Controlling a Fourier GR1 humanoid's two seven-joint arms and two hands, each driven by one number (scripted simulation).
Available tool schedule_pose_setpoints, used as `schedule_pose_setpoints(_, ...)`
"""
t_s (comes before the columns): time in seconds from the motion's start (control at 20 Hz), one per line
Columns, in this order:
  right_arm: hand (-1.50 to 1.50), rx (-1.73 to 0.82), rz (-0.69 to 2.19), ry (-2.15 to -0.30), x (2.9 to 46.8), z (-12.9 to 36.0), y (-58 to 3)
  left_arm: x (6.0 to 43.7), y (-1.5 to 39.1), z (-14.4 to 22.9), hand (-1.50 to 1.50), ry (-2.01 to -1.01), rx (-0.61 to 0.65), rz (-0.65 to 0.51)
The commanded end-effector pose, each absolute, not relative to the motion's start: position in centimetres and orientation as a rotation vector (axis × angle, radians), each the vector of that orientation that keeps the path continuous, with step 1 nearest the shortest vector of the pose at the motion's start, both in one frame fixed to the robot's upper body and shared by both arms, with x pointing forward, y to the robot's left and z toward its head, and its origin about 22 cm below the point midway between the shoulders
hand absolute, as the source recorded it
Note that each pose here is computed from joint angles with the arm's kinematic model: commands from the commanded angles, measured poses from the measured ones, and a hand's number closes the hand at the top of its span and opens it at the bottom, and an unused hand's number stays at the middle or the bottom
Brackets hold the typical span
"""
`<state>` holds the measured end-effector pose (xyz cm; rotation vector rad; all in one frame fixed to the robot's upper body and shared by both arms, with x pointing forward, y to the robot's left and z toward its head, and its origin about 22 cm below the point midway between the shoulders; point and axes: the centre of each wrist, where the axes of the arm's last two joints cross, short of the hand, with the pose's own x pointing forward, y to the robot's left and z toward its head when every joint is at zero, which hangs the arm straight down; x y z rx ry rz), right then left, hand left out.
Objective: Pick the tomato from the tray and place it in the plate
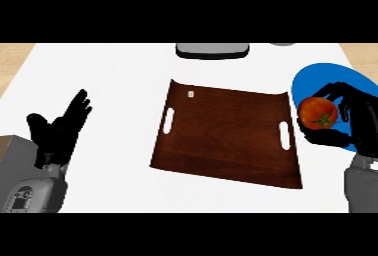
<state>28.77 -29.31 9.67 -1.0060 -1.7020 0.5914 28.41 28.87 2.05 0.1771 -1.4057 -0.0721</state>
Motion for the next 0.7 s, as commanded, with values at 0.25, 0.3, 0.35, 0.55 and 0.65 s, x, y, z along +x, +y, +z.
schedule_pose_setpoints(0.25,1.5,-1.066,0.433,-1.592,32.8,10.0,-39.1,28.0,28.2,2.2,0.0,-1.413,0.173,-0.087)
schedule_pose_setpoints(0.3,1.5,-1.094,0.455,-1.583,32.7,8.8,-40.2,27.8,27.9,2.0,0.0,-1.412,0.168,-0.101)
schedule_pose_setpoints(0.35,1.5,-1.081,0.482,-1.575,34.1,8.0,-39.0,28.9,27.9,2.7,0.0,-1.413,0.17,-0.099)
schedule_pose_setpoints(0.55,1.5,-1.129,0.584,-1.482,33.0,6.2,-43.1,27.1,30.2,0.9,0.0,-1.417,0.174,-0.086)
schedule_pose_setpoints(0.65,1.5,-1.075,0.615,-1.442,33.7,7.0,-44.9,28.7,26.9,1.8,0.0,-1.409,0.161,-0.11)
